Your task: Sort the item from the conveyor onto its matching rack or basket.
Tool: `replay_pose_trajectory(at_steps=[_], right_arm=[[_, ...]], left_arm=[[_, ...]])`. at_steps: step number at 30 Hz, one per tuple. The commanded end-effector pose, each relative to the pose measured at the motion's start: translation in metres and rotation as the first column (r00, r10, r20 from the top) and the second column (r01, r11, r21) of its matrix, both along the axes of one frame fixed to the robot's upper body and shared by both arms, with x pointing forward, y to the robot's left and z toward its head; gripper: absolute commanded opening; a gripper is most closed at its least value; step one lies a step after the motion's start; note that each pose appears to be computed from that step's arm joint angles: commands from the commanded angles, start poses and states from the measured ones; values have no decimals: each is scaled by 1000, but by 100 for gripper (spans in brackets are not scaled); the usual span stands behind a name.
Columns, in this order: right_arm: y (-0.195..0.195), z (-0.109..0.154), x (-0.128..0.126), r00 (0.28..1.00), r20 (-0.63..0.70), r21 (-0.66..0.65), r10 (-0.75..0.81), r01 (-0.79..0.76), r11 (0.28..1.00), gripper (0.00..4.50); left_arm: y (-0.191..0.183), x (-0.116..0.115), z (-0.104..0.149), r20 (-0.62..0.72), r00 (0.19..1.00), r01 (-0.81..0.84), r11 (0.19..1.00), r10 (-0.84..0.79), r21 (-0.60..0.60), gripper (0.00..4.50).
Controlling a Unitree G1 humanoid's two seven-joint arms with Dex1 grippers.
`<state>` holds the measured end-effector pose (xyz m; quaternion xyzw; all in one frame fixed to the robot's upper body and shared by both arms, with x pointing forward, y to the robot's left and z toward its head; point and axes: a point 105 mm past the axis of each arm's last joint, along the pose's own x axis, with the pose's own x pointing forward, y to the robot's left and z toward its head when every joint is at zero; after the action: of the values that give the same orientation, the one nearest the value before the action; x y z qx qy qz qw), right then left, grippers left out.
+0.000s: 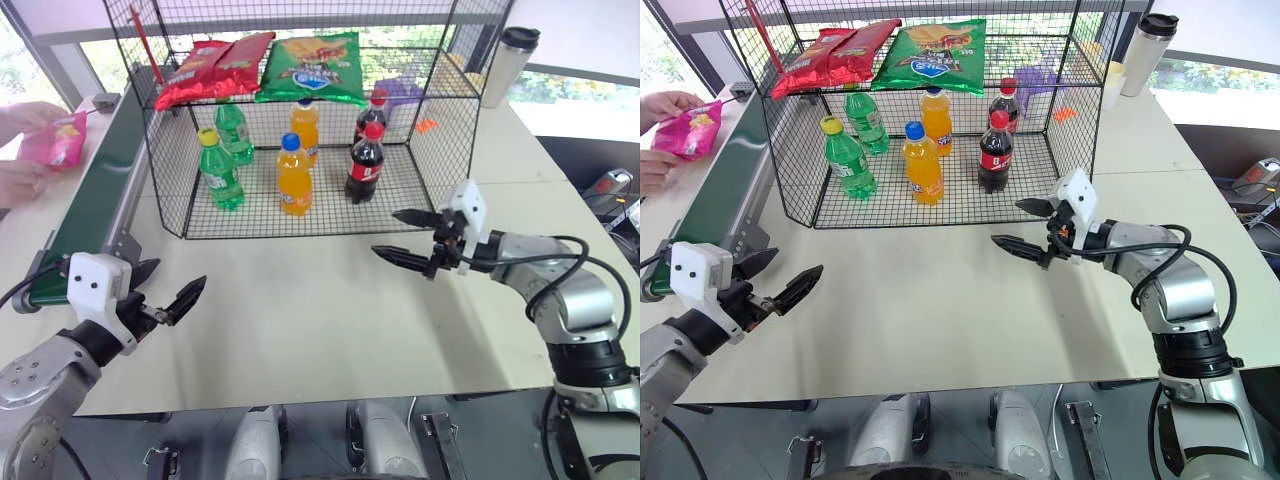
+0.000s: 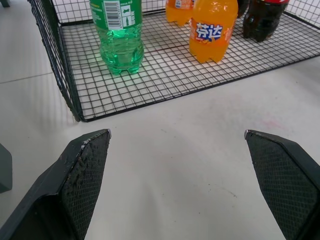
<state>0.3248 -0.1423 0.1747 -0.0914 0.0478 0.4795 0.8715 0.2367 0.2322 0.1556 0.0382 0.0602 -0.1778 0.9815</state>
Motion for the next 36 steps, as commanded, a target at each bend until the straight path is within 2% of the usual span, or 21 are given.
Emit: replay_pose_trajectory(at_steps=[1, 36], right_arm=[[2, 12, 1, 998, 56, 7, 6, -6, 1000, 450], [14, 13, 6, 997, 80, 41, -10, 7, 999, 450]], left_arm=[[0, 0, 6, 25, 1000, -1, 1000, 1, 6, 447], [3, 12, 7, 60, 997, -43, 998, 40, 50, 447]])
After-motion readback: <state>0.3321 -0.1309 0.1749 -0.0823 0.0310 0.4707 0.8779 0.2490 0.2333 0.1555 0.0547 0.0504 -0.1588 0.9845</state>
